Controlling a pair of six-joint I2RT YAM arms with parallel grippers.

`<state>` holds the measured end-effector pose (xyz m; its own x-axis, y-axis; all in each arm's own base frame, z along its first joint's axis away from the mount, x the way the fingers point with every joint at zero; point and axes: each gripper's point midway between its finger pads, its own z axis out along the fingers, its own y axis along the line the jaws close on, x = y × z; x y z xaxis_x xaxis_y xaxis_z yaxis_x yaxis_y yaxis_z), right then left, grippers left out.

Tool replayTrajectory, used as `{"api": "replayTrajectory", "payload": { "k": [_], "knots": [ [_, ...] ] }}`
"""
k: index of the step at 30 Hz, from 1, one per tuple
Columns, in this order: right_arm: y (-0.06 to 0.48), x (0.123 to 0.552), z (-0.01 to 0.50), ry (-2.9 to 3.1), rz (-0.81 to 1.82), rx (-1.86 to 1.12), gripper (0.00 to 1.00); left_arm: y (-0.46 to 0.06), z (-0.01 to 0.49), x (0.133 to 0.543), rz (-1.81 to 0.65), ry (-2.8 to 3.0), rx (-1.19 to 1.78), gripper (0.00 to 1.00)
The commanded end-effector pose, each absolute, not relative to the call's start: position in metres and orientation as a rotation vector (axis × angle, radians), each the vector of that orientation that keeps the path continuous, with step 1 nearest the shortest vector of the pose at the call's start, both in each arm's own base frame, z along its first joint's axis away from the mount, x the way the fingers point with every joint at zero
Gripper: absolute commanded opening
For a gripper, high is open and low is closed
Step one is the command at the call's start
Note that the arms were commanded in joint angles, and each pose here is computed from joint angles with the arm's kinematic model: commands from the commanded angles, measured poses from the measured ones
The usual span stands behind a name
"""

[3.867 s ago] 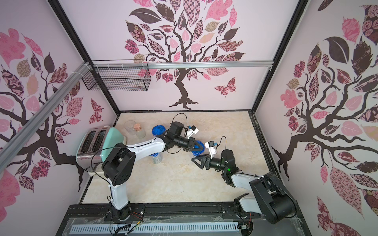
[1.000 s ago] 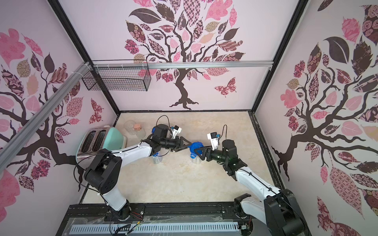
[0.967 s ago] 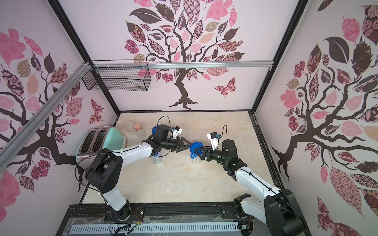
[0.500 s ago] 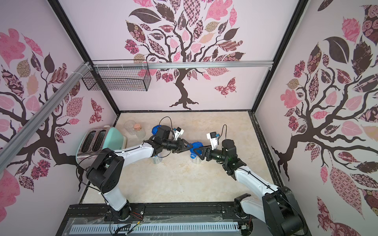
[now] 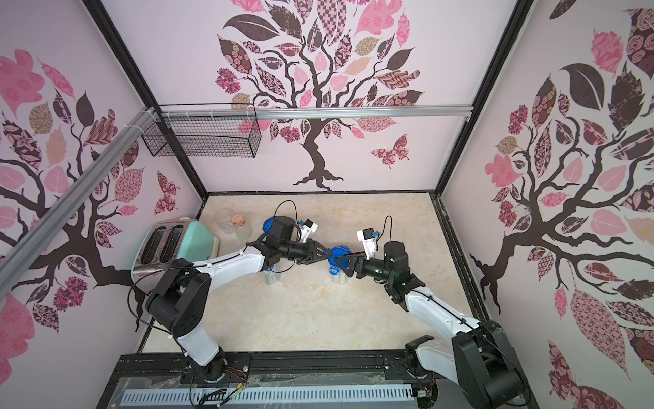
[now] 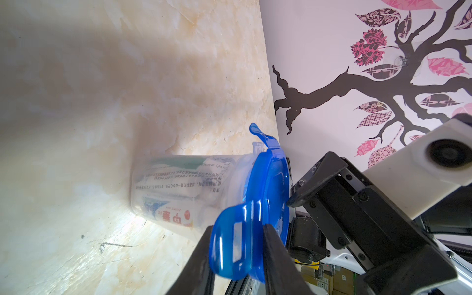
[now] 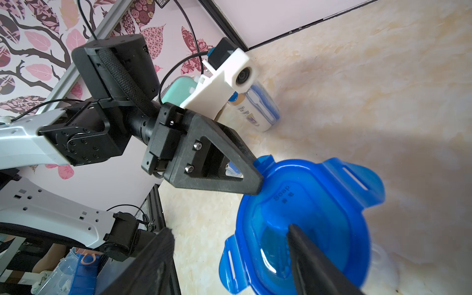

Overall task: Take out toiletry kits
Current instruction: Open the lid of the container.

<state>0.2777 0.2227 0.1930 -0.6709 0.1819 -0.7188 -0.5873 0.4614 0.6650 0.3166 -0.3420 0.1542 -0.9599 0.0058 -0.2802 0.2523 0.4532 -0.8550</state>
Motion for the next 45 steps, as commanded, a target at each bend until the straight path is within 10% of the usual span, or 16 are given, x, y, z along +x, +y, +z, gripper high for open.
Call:
{"api": "replayTrajectory", "payload": {
  "k": [1,28,45],
  "knots": [
    [0.223,0.273,0.179,1.997,1.297,-0.325,0.73,-0.338,0.168,0.320,-1.464,2.438,0.252,0.33],
    [0.224,0.274,0.184,1.982,1.307,-0.335,0.73,-0.343,0.186,0.314,-1.482,2.397,0.324,0.01],
    [0.212,0.278,0.217,1.871,1.220,-0.293,0.81,-0.358,0.203,0.304,-1.493,2.357,0.428,0.00]
  ]
}}
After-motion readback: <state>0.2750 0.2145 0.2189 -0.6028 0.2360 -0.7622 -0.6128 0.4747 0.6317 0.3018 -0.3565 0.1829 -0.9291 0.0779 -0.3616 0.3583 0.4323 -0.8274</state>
